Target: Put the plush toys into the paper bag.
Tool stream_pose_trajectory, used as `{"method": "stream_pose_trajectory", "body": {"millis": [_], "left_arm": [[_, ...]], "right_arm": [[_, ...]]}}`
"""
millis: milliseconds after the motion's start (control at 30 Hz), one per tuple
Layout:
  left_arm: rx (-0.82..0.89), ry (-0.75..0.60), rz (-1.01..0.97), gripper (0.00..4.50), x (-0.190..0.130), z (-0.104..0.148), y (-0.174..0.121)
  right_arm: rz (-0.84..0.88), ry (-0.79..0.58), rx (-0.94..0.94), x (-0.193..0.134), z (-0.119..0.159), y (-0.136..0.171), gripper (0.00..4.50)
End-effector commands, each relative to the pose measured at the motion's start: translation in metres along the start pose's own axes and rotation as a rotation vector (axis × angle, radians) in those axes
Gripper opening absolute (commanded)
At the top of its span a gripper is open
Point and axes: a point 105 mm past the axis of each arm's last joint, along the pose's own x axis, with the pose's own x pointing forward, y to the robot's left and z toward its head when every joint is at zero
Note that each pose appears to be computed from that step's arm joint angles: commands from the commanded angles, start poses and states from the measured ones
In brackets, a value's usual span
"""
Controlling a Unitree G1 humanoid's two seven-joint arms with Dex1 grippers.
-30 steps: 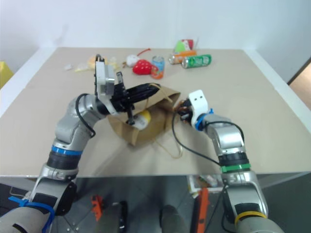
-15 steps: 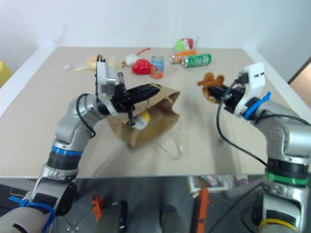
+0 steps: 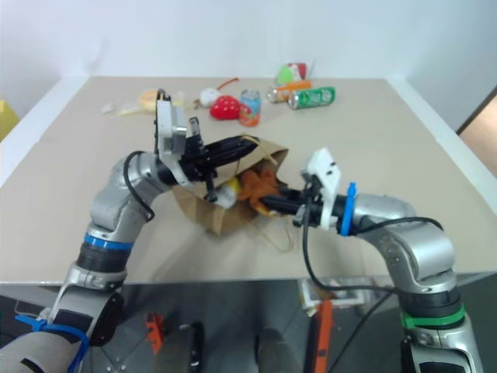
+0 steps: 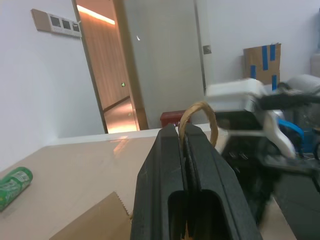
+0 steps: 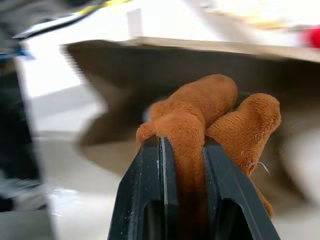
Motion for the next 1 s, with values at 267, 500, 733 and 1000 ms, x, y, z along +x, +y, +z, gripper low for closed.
{"method": "stream_pose_trajectory", "body": {"millis": [267, 500, 733, 1000], "left_arm": [[0.048, -0.025, -0.006, 0.0, 0.001, 0.012, 0.0], [0.047, -0.028, -0.012, 0.0, 0.003, 0.012, 0.0], [0.043, -0.027, -0.016, 0.0, 0.003, 0.012, 0.0], [0.014, -0.04, -0.004, 0.0, 0.003, 0.012, 0.002]], "right_arm": [[-0.158, -0.04, -0.073, 0.045, 0.019, -0.034, 0.33], [-0.157, 0.02, -0.048, 0.052, 0.002, -0.036, 2.26], [-0.235, -0.047, -0.026, 0.037, 0.016, -0.05, 4.46], [-0.162, -0.204, 0.016, -0.008, 0.046, -0.038, 4.46]]}}
